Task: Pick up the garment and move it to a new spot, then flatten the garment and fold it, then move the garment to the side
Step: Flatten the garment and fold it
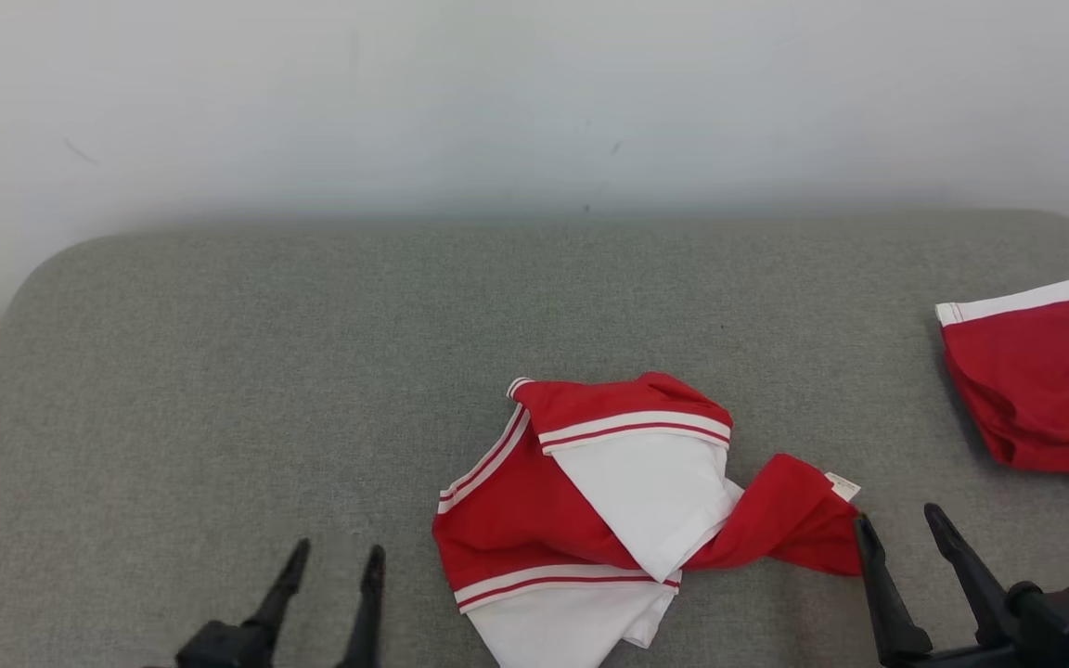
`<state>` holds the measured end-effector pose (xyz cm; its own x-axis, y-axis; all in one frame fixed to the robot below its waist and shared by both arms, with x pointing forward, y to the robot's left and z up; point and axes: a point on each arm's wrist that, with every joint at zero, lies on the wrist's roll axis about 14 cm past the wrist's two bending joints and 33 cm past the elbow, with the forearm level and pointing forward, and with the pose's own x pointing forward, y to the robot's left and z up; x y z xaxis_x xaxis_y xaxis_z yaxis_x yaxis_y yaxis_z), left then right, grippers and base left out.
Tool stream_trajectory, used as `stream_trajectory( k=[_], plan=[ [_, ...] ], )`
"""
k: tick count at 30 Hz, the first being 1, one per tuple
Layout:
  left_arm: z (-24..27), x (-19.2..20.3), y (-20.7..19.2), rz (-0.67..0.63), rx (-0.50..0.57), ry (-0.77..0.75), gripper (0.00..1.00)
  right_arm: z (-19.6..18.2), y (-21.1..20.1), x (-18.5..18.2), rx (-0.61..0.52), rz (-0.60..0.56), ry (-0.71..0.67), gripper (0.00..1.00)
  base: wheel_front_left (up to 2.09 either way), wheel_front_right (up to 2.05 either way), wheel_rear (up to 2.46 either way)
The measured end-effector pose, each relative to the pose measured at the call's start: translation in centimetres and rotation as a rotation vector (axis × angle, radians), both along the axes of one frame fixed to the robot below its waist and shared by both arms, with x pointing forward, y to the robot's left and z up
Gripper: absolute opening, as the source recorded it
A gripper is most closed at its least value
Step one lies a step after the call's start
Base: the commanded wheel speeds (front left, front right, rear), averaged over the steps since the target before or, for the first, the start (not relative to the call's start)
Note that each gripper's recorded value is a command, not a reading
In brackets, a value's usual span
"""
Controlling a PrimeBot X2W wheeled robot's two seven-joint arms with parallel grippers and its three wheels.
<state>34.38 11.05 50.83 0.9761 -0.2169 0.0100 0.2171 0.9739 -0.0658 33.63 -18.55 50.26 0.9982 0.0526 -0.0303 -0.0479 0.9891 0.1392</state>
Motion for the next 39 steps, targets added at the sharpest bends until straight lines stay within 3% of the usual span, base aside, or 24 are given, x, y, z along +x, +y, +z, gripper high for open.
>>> stream_trajectory(
  k=[8,13,32,35,36,37,38,39],
  plan=[
    [-6.5,-4.3,-7.7,-0.298,-0.067,0.356,1.00,-4.9,-1.2,-1.2,-0.019,-0.021,0.189,1.00,0.00,0.00,0.00],
    [-9.5,-6.7,-9.2,-0.373,-0.105,0.550,1.00,-7.2,-2.2,-1.5,-0.039,-0.034,0.278,1.00,0.00,0.00,0.00],
    [-13.7,-5.8,-11.8,-0.435,-0.186,0.749,1.00,-11.1,-2.6,2.6,-0.035,-0.011,0.367,1.00,0.00,0.00,0.00],
    [-14.0,-5.9,-12.3,-0.455,-0.198,0.769,0.58,-11.6,-2.1,3.2,-0.033,0.010,0.378,1.00,0.00,0.00,0.00],
    [-14.0,-5.9,-12.4,-0.456,-0.203,0.776,0.47,-11.7,-2.0,3.3,-0.033,0.016,0.381,0.87,0.00,0.00,0.00],
    [-14.1,-5.8,-12.4,-0.456,-0.206,0.773,0.18,-11.8,-1.8,3.5,-0.030,0.024,0.383,0.34,0.00,0.00,0.00],
    [-14.1,-5.6,-12.5,-0.455,-0.207,0.772,0.00,-12.0,-1.7,3.7,-0.028,0.028,0.387,0.00,0.00,0.00,0.00],
    [-14.2,-5.5,-12.4,-0.452,-0.209,0.771,0.00,-12.1,-1.6,3.7,-0.024,0.030,0.391,0.00,0.00,0.00,0.00]
  ],
)
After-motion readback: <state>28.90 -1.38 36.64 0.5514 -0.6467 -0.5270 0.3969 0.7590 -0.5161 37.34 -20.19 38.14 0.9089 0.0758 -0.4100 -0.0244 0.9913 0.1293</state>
